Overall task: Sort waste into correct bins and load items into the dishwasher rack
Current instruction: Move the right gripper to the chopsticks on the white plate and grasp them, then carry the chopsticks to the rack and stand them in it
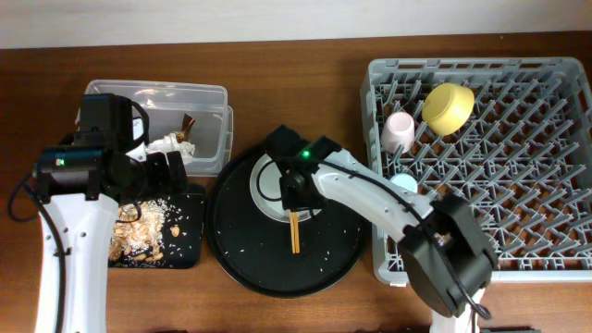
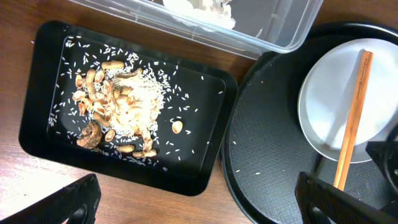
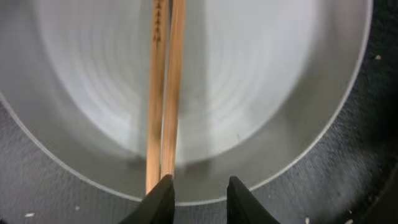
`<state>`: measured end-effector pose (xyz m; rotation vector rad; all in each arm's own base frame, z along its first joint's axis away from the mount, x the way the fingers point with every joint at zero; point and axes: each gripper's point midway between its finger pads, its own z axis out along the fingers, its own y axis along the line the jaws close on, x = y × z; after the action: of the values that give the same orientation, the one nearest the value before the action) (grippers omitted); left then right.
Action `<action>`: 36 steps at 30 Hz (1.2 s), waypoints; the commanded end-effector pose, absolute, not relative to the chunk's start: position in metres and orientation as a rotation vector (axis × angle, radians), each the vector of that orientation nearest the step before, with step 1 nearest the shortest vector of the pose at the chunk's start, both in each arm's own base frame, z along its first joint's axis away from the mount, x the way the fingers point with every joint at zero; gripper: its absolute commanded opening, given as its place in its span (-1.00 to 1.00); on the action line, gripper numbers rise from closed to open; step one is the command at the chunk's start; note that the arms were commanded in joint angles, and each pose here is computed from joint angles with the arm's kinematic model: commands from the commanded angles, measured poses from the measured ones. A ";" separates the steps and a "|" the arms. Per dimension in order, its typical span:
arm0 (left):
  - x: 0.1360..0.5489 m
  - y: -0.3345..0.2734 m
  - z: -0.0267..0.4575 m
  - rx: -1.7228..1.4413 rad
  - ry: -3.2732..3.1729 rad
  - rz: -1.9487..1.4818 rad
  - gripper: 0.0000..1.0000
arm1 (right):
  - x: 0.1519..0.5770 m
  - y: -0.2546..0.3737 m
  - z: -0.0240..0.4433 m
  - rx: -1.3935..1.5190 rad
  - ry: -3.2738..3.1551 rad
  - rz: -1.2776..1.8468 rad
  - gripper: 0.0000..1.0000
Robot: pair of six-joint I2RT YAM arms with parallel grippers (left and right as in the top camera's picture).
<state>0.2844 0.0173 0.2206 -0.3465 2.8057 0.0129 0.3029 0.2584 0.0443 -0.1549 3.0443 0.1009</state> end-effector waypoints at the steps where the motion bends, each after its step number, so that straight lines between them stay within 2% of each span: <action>1: 0.285 0.019 0.222 -0.339 2.803 0.025 0.99 | 0.306 0.259 0.038 -0.135 3.033 0.079 -0.45; 5: 0.285 0.019 0.222 -0.339 2.803 0.025 0.99 | 0.307 0.260 0.036 -0.111 3.029 0.086 -0.54; 17: 0.285 0.019 0.222 -0.339 2.803 0.025 0.99 | 0.313 0.263 0.034 -0.065 2.999 0.105 -0.55; 23: 0.285 0.019 0.222 -0.339 2.803 0.025 0.99 | 0.309 0.260 0.018 -0.032 3.002 0.113 -0.55; 30: 0.285 0.019 0.222 -0.339 2.803 0.025 0.99 | 0.322 0.280 0.044 -0.001 2.975 0.225 -0.54; 36: 0.285 0.019 0.222 -0.339 2.803 0.025 0.99 | 0.326 0.285 0.041 0.128 2.953 0.266 -0.54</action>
<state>0.2844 0.0173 0.2206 -0.3465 2.8057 0.0129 0.3227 0.2773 0.0410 0.0558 2.9707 0.2251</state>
